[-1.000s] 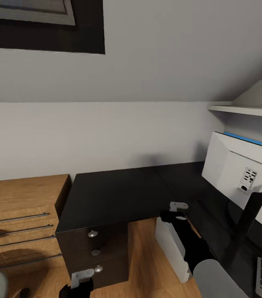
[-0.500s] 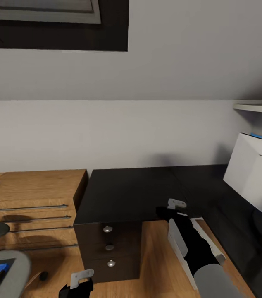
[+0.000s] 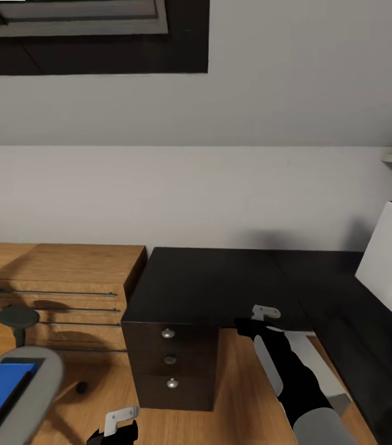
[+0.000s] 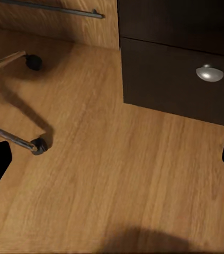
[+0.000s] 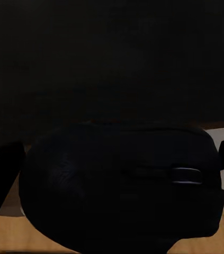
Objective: In the bedroom, organize the workspace by keeping the computer under the desk, ensuring the monitor is on the desk, placing the keyboard on the desk next to the monitor, placing the mouse on the desk next to the keyboard, moving the folder from the swivel chair onto the desk next to the mouse, stacking the notebook on top of the folder with the pen on top of the notebook, and positioning the swivel chair next to the desk.
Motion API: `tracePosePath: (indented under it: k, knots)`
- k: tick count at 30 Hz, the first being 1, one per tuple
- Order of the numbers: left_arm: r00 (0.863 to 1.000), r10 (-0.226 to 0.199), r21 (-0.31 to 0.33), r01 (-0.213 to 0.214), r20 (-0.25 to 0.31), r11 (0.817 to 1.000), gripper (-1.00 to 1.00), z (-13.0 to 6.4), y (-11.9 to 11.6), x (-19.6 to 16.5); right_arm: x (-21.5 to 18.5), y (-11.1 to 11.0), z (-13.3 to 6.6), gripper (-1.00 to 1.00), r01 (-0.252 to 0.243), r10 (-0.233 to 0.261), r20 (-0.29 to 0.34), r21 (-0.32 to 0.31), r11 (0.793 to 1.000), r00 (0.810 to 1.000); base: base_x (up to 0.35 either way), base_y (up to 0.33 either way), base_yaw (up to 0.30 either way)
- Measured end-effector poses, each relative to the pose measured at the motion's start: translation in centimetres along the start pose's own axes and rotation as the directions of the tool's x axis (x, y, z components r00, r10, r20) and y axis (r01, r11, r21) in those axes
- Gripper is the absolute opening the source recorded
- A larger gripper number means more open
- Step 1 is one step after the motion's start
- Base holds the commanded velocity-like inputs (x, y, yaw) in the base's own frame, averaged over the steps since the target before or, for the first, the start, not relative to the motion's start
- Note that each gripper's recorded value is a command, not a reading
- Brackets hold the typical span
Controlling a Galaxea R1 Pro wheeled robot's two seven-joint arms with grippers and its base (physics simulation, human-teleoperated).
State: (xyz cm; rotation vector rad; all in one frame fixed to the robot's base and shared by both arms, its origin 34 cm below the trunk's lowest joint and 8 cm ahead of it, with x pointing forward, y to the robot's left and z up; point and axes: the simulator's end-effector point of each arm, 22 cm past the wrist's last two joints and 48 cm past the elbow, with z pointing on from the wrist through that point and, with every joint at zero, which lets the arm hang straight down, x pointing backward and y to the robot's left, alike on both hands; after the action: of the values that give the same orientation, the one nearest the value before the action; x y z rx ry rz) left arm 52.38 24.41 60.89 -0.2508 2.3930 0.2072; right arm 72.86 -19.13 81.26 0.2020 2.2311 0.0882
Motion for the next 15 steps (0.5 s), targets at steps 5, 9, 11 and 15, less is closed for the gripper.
tracePosePath:
  k: [5,9,11,15]
  knots:
    - [1.000,0.002,0.000,-0.002,-0.005,1.000,1.00,0.05,-0.01,0.23,0.22,0.02,0.14,-1.00,-0.001,0.001,-0.003,0.000,1.000,1.000,-0.003,-0.141,0.248]
    - [1.000,0.002,0.002,-0.002,-0.008,1.000,1.00,0.09,-0.06,0.37,0.40,0.01,0.25,-1.00,-0.001,0.001,-0.006,0.000,1.000,1.000,0.000,-0.025,0.234]
    - [1.000,0.002,0.002,-0.002,-0.009,1.000,1.00,0.10,-0.07,0.43,0.53,0.06,0.30,-1.00,-0.002,0.002,-0.009,-0.002,1.000,1.000,0.000,-0.002,0.065]
    - [1.000,0.002,0.002,-0.002,-0.010,1.000,1.00,0.10,-0.09,0.44,0.57,0.02,0.33,-1.00,-0.002,0.002,-0.009,-0.002,1.000,1.000,0.000,-0.001,0.022]
